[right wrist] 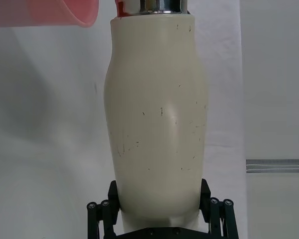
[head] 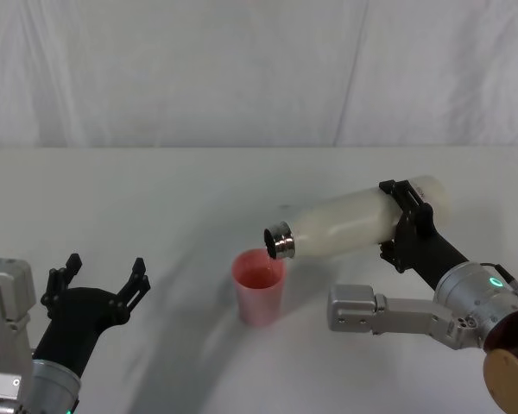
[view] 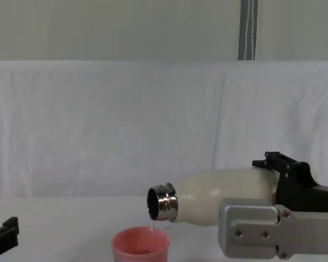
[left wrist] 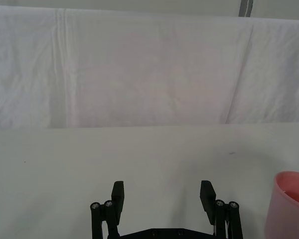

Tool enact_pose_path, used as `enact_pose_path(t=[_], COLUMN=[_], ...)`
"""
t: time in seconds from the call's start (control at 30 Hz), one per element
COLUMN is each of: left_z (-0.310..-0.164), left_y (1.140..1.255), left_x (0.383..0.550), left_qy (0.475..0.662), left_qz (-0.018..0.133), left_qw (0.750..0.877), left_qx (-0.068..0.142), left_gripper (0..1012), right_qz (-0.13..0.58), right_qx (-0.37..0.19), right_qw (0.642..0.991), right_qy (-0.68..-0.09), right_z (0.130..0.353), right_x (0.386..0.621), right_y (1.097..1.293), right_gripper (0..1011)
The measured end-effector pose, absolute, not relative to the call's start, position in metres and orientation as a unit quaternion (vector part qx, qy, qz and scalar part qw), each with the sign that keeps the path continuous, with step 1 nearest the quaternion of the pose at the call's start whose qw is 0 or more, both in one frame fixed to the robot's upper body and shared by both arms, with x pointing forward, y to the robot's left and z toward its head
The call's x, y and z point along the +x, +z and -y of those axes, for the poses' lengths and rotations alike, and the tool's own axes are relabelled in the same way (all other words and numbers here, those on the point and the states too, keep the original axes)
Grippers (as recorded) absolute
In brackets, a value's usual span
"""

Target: Grasp the thermos with one hand and pour water into the cup lid.

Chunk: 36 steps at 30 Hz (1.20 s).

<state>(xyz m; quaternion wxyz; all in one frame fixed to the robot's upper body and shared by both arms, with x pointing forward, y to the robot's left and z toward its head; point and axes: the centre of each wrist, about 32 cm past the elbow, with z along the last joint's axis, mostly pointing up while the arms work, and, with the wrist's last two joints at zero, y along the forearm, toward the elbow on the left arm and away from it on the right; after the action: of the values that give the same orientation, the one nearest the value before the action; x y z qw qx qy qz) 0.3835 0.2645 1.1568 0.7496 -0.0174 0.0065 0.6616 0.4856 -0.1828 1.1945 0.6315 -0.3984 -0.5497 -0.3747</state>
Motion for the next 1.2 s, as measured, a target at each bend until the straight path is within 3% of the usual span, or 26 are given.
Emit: enact_pose_path(t=[1.2], left_z=[-0.2645], left_y=[1.1568], left_x=[0.3835], left_qy=[0.662], left_qz=[-0.006], left_qw=[0.75], left_qx=[-0.017], left_gripper=[1001], right_qz=[0.55], right_qx=[-0.399], right_qw=[0.633], right_qy=[-0.372], right_z=[0.1832], right_x=[0.4867], right_y=[1.1936], right_gripper=[948])
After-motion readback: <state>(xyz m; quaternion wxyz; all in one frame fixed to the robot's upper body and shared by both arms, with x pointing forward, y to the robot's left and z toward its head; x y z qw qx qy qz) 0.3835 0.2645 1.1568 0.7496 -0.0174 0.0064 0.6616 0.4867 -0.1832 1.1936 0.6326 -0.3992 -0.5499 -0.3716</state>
